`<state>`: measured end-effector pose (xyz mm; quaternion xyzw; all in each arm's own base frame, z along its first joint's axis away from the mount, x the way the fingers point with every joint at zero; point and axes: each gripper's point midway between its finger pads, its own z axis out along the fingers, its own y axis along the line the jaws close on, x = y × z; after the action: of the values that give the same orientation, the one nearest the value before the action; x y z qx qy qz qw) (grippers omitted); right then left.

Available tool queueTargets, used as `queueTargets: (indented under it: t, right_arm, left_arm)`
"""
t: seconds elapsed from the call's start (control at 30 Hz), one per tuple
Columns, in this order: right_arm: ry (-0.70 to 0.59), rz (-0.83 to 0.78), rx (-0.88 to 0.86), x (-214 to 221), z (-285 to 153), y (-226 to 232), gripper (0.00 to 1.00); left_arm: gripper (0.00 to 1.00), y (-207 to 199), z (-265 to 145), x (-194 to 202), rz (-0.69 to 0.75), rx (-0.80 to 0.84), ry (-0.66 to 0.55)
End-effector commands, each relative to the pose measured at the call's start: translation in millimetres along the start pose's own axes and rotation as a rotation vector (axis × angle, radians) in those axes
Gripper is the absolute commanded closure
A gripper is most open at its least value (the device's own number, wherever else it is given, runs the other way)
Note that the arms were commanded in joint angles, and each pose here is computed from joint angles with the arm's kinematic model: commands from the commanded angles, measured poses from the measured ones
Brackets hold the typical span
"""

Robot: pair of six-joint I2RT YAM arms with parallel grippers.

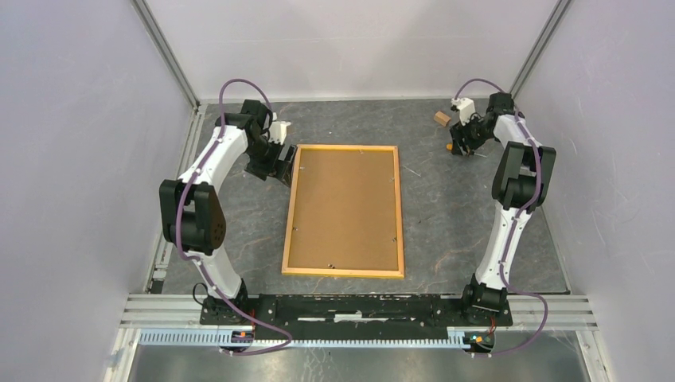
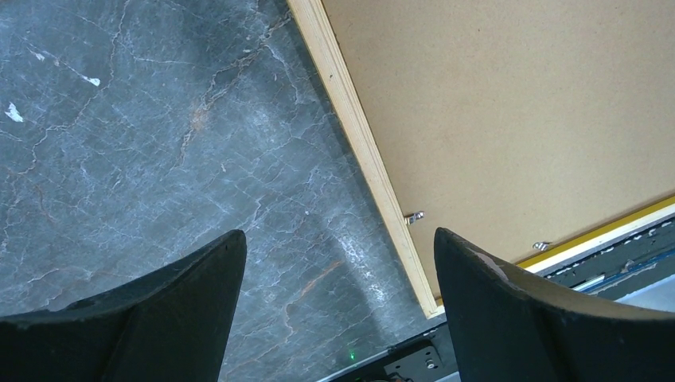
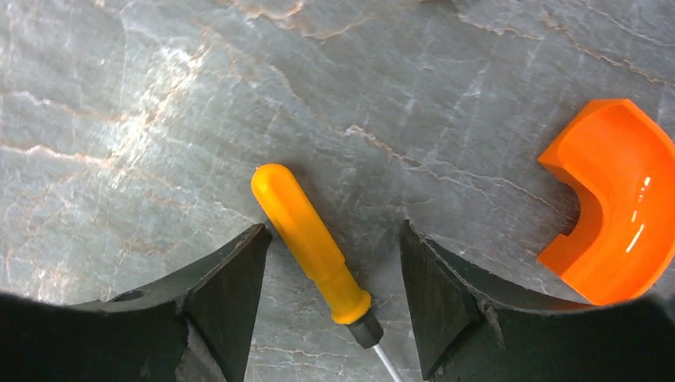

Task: Take the photo out of the frame

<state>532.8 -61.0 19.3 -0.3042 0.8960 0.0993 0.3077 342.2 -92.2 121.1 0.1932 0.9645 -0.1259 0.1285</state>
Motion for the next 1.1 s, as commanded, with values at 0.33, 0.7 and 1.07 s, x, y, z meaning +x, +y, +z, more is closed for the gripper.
queueTargets:
  t: [0.33,0.7,1.07]
  right_arm:
    - [0.353,-0.170,-0.112,123.9,-38.8,63.4,0.45]
    - [0.263,-0.225,-0.126,98.0,-60.0,114.7,1.00]
    - [-0.080,-0.395,-0.201,-61.4,-107.7,221.5,1.00]
  left_arm:
    - [0.00,-19.8,-56.5,-14.8,0.104,0.022,-0.176]
    - [0.00,-61.7,-130.9,-40.2,0.095,0.119,-0.480]
    - [0.00,-117.0,-144.2,-42.4,0.060,0.466,-0.424]
